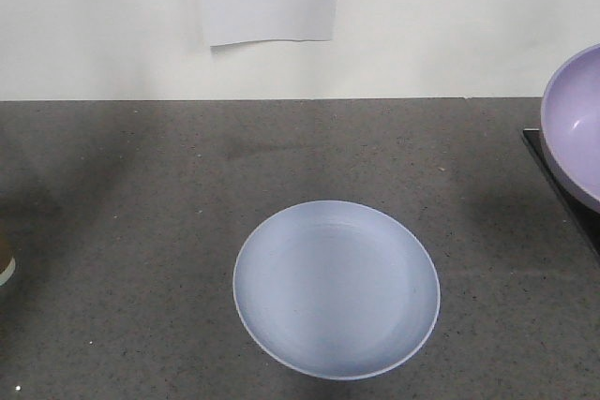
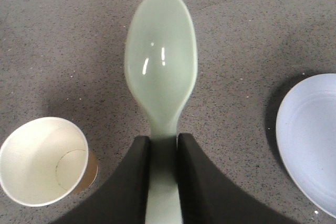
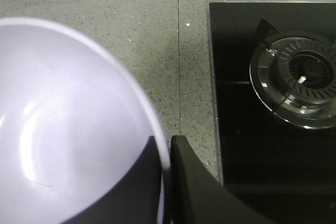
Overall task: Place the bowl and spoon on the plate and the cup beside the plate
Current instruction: 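Position the base in front of the plate, holding spoon and bowl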
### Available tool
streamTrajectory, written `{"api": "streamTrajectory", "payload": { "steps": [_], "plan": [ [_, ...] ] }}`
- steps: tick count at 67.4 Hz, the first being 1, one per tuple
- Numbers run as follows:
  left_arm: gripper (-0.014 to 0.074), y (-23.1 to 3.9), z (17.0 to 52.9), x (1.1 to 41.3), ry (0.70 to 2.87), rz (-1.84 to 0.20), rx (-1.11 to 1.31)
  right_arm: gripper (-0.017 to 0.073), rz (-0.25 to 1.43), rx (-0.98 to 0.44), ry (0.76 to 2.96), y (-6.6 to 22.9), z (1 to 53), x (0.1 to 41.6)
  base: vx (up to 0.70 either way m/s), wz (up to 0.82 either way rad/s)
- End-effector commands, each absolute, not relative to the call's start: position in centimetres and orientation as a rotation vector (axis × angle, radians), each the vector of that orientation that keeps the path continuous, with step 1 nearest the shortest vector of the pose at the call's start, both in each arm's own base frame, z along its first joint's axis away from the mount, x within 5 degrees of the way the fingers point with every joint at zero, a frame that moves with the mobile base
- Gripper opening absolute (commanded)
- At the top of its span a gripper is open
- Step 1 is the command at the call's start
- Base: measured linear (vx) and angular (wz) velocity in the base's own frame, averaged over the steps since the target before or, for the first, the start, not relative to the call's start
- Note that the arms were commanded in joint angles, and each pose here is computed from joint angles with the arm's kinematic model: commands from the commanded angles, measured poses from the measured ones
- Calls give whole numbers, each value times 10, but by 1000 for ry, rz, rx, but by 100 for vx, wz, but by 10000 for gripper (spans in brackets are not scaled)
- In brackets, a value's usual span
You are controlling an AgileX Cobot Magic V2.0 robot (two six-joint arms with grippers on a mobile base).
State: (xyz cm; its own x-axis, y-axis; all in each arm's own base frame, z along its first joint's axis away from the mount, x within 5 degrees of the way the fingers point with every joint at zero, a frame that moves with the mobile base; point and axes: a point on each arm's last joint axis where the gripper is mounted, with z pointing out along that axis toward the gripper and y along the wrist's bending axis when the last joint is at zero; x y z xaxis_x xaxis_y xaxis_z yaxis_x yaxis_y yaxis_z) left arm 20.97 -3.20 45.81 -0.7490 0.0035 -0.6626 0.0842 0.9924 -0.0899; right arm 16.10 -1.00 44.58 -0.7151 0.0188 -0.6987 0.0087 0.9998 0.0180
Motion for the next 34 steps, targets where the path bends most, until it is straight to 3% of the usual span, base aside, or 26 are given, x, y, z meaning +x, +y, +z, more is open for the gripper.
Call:
{"api": "streamTrajectory", "payload": {
  "steps": [1,34],
  "plan": [
    [-6,-33,471,203,2344,-169,60,-6,6,14,2270,-10,459,158,3,11],
    [-6,-33,471,203,2344,-169,60,-6,6,14,2270,-10,459,158,1,3]
  ]
}}
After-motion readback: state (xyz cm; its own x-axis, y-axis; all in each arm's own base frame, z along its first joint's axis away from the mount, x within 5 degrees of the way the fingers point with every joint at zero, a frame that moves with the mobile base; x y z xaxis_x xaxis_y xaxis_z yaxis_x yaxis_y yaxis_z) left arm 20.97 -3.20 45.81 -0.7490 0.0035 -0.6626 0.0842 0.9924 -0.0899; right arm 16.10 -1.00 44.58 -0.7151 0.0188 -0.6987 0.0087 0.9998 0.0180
